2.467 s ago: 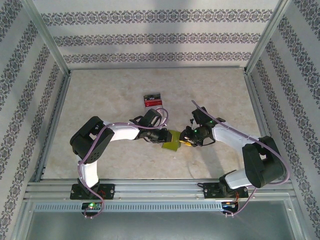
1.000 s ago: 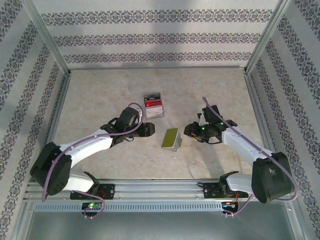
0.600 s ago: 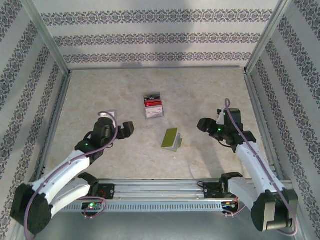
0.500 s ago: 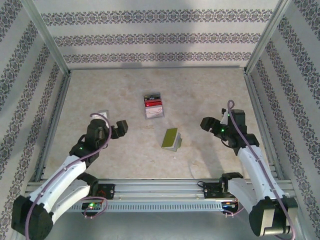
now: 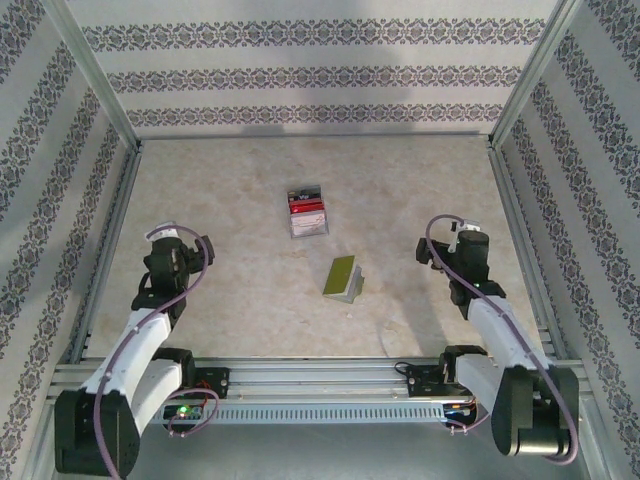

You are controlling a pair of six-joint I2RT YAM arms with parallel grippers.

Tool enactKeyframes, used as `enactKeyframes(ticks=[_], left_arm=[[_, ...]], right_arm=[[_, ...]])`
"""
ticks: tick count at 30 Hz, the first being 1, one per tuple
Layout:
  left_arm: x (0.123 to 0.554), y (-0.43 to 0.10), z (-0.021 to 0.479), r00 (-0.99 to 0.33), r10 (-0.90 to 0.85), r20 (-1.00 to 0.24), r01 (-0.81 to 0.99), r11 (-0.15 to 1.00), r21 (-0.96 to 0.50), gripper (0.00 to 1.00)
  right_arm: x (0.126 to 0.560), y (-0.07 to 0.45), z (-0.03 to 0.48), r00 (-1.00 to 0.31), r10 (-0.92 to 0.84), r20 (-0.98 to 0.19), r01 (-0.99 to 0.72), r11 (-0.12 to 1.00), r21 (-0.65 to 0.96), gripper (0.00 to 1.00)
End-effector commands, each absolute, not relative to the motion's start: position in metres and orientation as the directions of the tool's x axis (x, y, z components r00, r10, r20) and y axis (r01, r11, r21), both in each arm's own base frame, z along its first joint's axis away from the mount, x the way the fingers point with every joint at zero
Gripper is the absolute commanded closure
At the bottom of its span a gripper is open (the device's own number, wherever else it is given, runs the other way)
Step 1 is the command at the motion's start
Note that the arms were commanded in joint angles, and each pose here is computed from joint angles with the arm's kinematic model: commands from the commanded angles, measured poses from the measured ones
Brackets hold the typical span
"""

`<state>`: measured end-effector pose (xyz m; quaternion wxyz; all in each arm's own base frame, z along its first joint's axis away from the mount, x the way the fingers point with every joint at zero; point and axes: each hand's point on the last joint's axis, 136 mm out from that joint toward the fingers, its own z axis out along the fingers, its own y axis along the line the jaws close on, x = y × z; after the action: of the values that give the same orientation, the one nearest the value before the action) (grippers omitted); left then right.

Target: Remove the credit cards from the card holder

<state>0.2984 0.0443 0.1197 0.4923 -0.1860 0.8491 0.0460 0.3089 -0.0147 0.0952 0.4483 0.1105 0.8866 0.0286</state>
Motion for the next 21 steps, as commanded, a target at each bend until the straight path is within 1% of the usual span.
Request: enactKeyframes(ticks=[1, 3, 4, 7, 11, 13, 18, 19, 21], left_arm=[[0.312, 0.062, 0.138, -0.343, -0.182, -0.922, -0.387, 0.921, -0.038, 0.0], [0.315, 0.066, 0.135, -0.336, -0.171, -0.926, -0.395, 0.918, -0.026, 0.0], [0.316, 0.068, 0.132, -0.336, -0.169, -0.927, -0.396, 0.918, -0.024, 0.0], [0.321, 0.069, 0.124, -0.32, -0.16, -0.934, -0.38, 0.925, -0.028, 0.0], [0.332, 0.064, 0.12, -0.305, -0.132, -0.943, -0.328, 0.944, -0.026, 0.0], [0.34, 0.059, 0.124, -0.274, -0.11, -0.955, -0.295, 0.955, -0.025, 0.0], [0.358, 0.05, 0.127, -0.227, -0.078, -0.971, -0.225, 0.974, -0.026, 0.0], [0.363, 0.049, 0.125, -0.233, -0.081, -0.969, -0.214, 0.976, -0.03, 0.0], [0.371, 0.041, 0.121, -0.27, -0.087, -0.959, -0.167, 0.985, -0.043, 0.0]], right_arm=[[0.343, -0.028, 0.129, -0.392, 0.125, -0.911, 0.15, 0.986, 0.071, 0.02], [0.354, -0.025, 0.135, -0.344, 0.1, -0.934, 0.124, 0.991, 0.06, 0.02], [0.353, -0.025, 0.125, -0.342, 0.09, -0.935, 0.117, 0.992, 0.053, 0.02], [0.364, -0.022, 0.128, -0.291, 0.059, -0.955, 0.084, 0.996, 0.036, 0.02], [0.375, -0.008, 0.126, -0.297, 0.07, -0.952, 0.009, 0.997, 0.071, 0.02], [0.379, -0.002, 0.129, -0.247, 0.076, -0.966, -0.026, 0.996, 0.085, 0.02], [0.386, 0.007, 0.109, -0.229, 0.065, -0.971, -0.081, 0.993, 0.086, 0.02], [0.387, 0.009, 0.11, -0.227, 0.063, -0.972, -0.098, 0.991, 0.087, 0.02], [0.388, 0.007, 0.107, -0.267, 0.06, -0.962, -0.079, 0.993, 0.084, 0.02]])
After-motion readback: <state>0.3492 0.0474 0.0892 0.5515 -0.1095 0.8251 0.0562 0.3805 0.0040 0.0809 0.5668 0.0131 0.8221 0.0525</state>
